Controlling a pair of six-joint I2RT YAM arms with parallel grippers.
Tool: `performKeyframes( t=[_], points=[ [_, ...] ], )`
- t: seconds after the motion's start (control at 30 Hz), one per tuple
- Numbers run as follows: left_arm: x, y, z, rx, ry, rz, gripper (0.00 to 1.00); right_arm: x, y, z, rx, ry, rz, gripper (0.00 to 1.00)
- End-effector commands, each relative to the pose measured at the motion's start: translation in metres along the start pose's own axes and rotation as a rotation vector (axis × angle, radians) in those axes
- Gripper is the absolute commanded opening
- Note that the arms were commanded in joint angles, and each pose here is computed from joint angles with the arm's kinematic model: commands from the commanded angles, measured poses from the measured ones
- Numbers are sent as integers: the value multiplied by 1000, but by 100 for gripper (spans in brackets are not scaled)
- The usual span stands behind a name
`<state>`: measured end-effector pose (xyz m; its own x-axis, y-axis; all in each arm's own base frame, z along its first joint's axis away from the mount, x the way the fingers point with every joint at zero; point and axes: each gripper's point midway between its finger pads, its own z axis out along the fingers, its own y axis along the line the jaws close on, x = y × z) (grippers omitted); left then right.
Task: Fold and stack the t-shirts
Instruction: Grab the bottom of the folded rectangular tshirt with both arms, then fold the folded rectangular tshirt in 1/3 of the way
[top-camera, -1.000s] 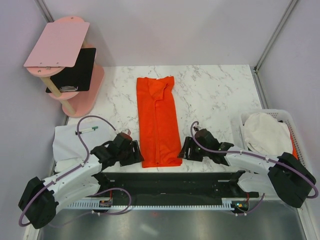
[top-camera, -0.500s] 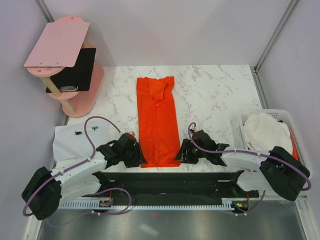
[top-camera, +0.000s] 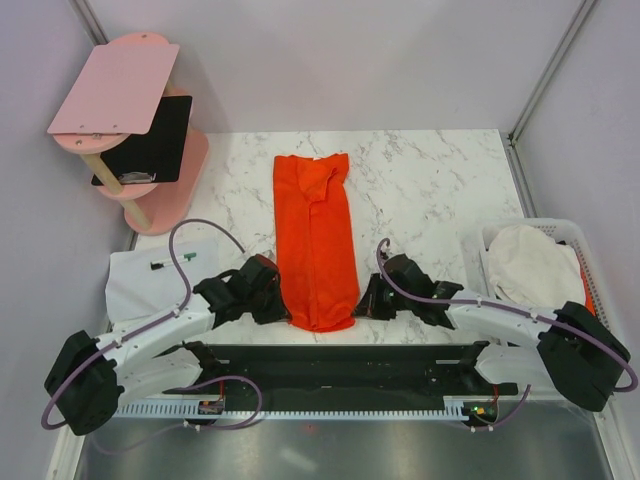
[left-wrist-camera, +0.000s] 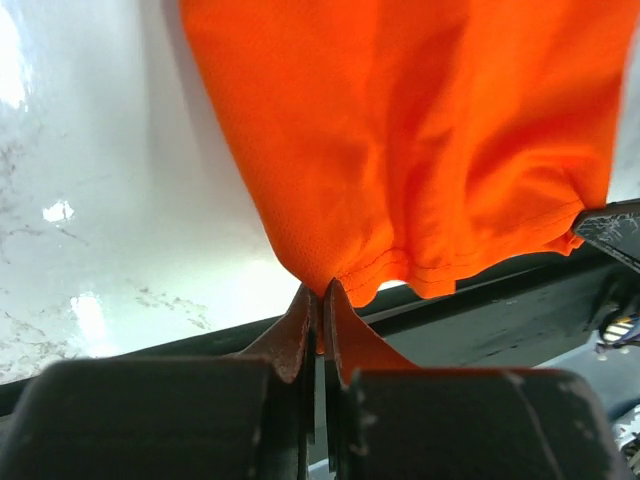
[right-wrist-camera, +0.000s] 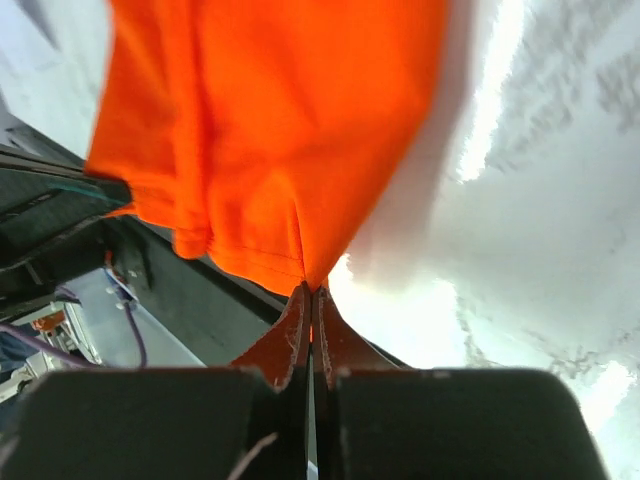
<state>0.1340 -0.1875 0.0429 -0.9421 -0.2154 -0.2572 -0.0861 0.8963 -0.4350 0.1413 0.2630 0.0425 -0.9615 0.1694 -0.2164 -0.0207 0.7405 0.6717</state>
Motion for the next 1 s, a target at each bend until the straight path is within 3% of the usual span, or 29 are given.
performKeyframes(
  t=[0.0, 0.17, 0.53, 0.97],
  points=[
    [-30, -19, -19, 1, -98, 48, 2, -36, 35, -18, -26, -125, -107, 0],
    [-46, -27, -24, -18, -142, 56, 2, -59, 53, -19, -13, -178, -185, 0],
    [-122, -52, -38, -130, -316, 93, 2, -135, 81, -15, 91, -360, -353, 0],
    [-207, -46, -22, -197, -358, 67, 2, -221, 52, 12, 243, -419, -382, 0]
  ],
)
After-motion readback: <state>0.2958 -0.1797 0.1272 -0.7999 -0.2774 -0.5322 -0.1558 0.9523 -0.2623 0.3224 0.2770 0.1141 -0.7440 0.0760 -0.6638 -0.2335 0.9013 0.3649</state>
